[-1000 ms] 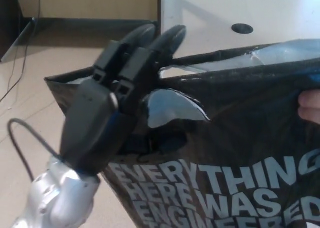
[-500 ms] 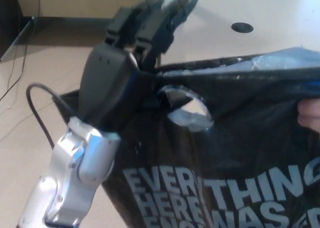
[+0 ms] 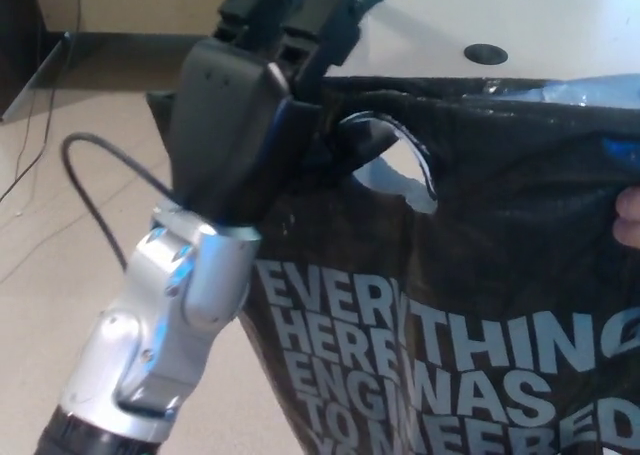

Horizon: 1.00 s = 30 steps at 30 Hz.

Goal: A person is holding a plastic bag and the robot extends its left hand to grab the bag by hooking its thumb into the holes at the top and brings its hand down by its side. Then it extends its arm again to hand the plastic bag back to the person.

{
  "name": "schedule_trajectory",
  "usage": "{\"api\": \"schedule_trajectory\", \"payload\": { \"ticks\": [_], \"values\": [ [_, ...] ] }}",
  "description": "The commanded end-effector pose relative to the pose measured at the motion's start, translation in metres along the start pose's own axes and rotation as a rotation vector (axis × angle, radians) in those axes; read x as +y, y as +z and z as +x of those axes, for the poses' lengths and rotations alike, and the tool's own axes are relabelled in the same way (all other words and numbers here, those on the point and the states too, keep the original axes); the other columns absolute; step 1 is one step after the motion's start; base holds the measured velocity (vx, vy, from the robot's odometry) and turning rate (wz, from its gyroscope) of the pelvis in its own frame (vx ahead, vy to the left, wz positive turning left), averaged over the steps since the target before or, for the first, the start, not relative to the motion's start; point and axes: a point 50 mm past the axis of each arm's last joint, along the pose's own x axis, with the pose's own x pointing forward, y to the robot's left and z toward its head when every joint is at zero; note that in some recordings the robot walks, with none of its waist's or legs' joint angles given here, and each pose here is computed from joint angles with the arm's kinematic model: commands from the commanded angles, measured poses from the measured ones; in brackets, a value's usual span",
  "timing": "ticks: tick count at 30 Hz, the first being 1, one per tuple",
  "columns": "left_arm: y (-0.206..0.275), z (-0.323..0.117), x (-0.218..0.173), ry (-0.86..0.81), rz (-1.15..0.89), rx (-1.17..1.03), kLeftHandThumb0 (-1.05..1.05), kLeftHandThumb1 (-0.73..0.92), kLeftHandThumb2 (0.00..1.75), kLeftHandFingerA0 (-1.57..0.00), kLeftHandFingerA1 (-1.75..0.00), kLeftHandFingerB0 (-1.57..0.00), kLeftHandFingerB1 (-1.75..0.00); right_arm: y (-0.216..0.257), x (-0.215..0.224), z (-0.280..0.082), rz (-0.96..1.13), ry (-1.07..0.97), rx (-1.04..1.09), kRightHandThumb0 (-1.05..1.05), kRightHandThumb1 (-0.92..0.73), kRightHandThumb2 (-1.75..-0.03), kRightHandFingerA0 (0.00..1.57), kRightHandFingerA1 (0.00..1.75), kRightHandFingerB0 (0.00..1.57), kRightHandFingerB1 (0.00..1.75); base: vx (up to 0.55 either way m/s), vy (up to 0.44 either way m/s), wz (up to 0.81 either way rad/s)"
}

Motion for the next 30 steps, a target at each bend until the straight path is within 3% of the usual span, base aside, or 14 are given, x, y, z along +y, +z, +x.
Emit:
{"api": "schedule_trajectory", "payload": {
  "ticks": [1,11,12,13,14,15,16,17,20,22,24,28,29,30],
  "values": [
    [0.003,0.009,-0.014,-0.018,0.061,0.036,-0.55,0.55,0.57,-0.44,-0.36,-0.27,-0.31,-0.003,-0.004,-0.001,-0.012,-0.002,0.013,-0.38,-0.69,-0.61,0.70,0.45,0.62,0.40,0.00,0.000,0.00],
    [0.017,0.017,-0.043,-0.084,0.038,0.060,-0.50,0.52,0.56,-0.48,-0.39,-0.28,-0.31,-0.001,-0.006,-0.001,-0.008,-0.008,-0.009,-0.42,-0.64,-0.64,0.69,0.48,0.60,0.43,0.00,0.000,0.00],
    [0.019,0.018,-0.048,-0.097,0.019,0.062,-0.47,0.52,0.56,-0.69,-0.43,-0.28,-0.31,-0.001,-0.005,-0.001,-0.009,-0.007,-0.007,-0.41,-0.64,-0.63,0.69,0.48,0.61,0.42,0.00,0.000,0.00],
    [0.021,0.019,-0.051,-0.110,0.009,0.062,-0.30,0.38,0.89,-0.71,-0.73,-0.11,-0.47,-0.002,-0.005,-0.001,-0.009,-0.006,-0.007,-0.41,-0.64,-0.63,0.69,0.48,0.61,0.43,0.00,0.000,0.00],
    [0.021,0.019,-0.052,-0.120,0.007,0.060,-0.30,0.38,0.89,-0.71,-0.73,-0.11,-0.47,-0.002,-0.005,-0.001,-0.008,-0.005,-0.008,-0.41,-0.64,-0.63,0.69,0.48,0.61,0.43,0.00,0.000,0.00],
    [0.022,0.019,-0.055,-0.131,-0.011,0.073,-0.40,0.60,0.58,-0.91,-0.93,-0.27,-0.31,-0.002,-0.004,-0.001,-0.009,-0.003,-0.005,-0.41,-0.64,-0.63,0.68,0.48,0.60,0.42,0.00,0.000,0.00],
    [0.022,0.019,-0.056,-0.142,-0.015,0.076,-0.31,0.74,0.64,-1.02,-1.42,-0.30,-0.32,-0.002,-0.004,-0.001,-0.009,-0.004,-0.005,-0.40,-0.65,-0.63,0.69,0.47,0.61,0.42,0.00,0.000,0.00],
    [0.023,0.019,-0.057,-0.154,-0.026,0.081,-0.27,0.76,0.67,-0.95,-1.67,-0.38,-0.34,-0.001,-0.005,-0.001,-0.012,-0.006,-0.005,-0.40,-0.65,-0.63,0.68,0.47,0.60,0.42,0.00,0.000,0.00],
    [0.022,0.017,-0.056,-0.107,-0.067,0.058,-0.17,0.81,0.65,-0.91,-1.75,-0.73,-0.46,0.000,-0.005,-0.001,-0.005,-0.006,-0.018,-0.39,-0.66,-0.62,0.67,0.48,0.59,0.41,0.00,0.000,0.00],
    [0.021,0.017,-0.055,-0.089,-0.071,0.044,-0.18,0.80,0.64,-0.91,-1.75,-0.80,-0.50,0.001,-0.007,-0.001,-0.002,-0.009,-0.022,-0.40,-0.66,-0.62,0.67,0.48,0.59,0.41,0.00,0.000,0.00],
    [0.019,0.015,-0.053,-0.040,-0.066,0.016,-0.13,0.75,0.78,-0.90,-1.74,-0.75,-1.29,0.001,-0.008,-0.001,-0.008,-0.011,-0.021,-0.42,-0.64,-0.63,0.68,0.48,0.58,0.42,0.00,0.000,0.00],
    [0.016,0.012,-0.051,0.006,-0.068,0.007,-0.15,0.80,0.74,-0.89,-1.75,-0.56,-1.59,0.000,-0.007,-0.001,-0.002,-0.007,-0.019,-0.40,-0.65,-0.61,0.67,0.46,0.60,0.41,0.00,0.000,0.00],
    [0.015,0.011,-0.051,0.015,-0.079,0.013,-0.15,0.84,0.73,-0.89,-1.75,-0.53,-1.59,0.000,-0.006,-0.001,0.006,-0.005,-0.017,-0.37,-0.56,-0.93,0.61,0.64,0.50,0.57,0.00,0.000,0.00],
    [0.013,0.010,-0.049,0.031,-0.056,0.009,-0.14,0.80,0.71,-0.88,-1.75,-0.55,-1.52,-0.001,-0.005,-0.001,0.011,-0.004,-0.011,-0.37,-0.56,-0.94,0.61,0.64,0.51,0.57,0.00,0.000,0.00]
  ]
}}
